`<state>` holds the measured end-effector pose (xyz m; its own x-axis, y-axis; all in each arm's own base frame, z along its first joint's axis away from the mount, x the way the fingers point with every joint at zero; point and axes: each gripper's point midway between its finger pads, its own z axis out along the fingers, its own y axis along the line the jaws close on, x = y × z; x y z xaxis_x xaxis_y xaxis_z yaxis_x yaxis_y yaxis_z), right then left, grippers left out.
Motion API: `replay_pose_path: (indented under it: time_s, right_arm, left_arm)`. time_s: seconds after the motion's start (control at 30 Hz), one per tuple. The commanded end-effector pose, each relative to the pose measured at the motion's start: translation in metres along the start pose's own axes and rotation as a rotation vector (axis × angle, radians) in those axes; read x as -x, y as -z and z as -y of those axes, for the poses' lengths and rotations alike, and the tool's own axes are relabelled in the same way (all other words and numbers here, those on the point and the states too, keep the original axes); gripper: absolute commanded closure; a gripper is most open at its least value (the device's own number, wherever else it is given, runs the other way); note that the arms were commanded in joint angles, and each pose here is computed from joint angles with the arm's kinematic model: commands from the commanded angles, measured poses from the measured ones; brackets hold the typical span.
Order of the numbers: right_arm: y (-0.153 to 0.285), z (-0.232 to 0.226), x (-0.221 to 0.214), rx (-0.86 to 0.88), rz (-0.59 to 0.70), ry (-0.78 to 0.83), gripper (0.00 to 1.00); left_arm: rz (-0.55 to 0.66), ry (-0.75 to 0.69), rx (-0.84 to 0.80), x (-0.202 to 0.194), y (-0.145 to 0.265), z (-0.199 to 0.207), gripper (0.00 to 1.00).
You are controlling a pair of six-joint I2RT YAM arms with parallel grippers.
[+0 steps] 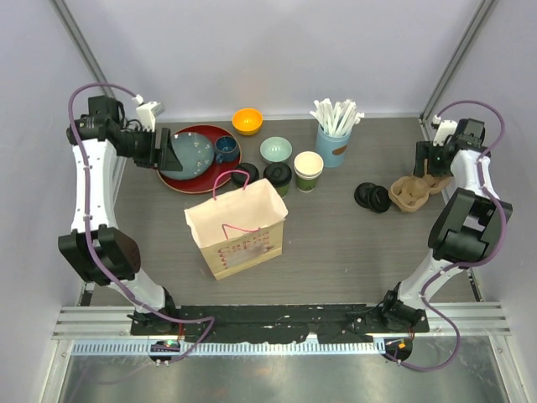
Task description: Pack the takeout coffee
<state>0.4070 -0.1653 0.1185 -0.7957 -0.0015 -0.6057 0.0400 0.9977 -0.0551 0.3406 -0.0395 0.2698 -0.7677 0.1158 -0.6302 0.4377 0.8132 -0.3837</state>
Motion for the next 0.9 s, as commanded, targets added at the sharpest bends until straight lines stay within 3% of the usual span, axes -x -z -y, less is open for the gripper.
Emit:
replay_pose_path:
  time_s: [0.0, 0.17, 0.43, 0.63, 0.87]
  right_arm:
    - [0.013, 0.009, 0.041, -0.008, 0.105, 0.072, 0.23]
    - [0.015, 0.019, 0.061, -0.063, 0.177, 0.010, 0.23]
    - [0.016, 0.010, 0.120, -0.008, 0.378, -0.244, 0.23]
    - [0.013, -0.007, 0.138, 0.044, 0.456, -0.392, 0.23]
    - [0.025, -0.036, 0.151, 0.010, 0.553, -0.307, 0.21]
  left_arm:
    - [-0.079, -0.073, 0.035, -0.006, 0.006, -0.010, 0.33]
    - [-0.076, 0.012, 0.039, -0.019, -0.002, -0.008, 0.34]
    - [-0.001, -0.031, 0.169, -0.036, 0.038, 0.015, 0.32]
    - [0.039, -0.046, 0.151, -0.041, 0.051, 0.035, 0.30]
    - [0.029, -0.038, 0.198, -0.060, 0.065, 0.045, 0.29]
